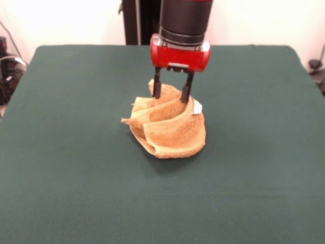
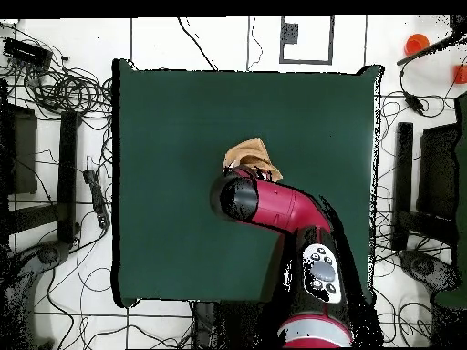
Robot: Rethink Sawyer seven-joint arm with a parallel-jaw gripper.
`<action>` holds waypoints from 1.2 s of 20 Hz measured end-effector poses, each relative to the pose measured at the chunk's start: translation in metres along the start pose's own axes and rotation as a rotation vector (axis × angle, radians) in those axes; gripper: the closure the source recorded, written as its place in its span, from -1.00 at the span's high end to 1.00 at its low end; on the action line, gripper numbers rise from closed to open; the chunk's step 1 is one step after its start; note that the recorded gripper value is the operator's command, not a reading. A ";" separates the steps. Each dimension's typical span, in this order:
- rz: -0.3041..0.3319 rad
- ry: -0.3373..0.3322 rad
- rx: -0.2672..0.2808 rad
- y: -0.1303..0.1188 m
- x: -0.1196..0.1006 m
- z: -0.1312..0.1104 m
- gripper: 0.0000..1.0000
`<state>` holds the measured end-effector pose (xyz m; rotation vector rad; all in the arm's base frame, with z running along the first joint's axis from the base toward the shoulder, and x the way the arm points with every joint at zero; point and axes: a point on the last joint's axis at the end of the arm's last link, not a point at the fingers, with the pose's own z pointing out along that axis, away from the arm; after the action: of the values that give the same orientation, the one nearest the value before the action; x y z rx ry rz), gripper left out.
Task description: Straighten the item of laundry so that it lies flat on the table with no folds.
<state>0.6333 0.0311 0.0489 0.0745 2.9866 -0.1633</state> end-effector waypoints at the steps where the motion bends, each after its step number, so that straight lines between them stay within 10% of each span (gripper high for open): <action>1: 0.000 0.000 0.000 0.000 0.000 0.000 1.00; 24: -0.013 0.012 0.015 0.005 0.014 0.026 1.00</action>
<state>0.6233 0.0334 0.0206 0.0576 2.9990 -0.1867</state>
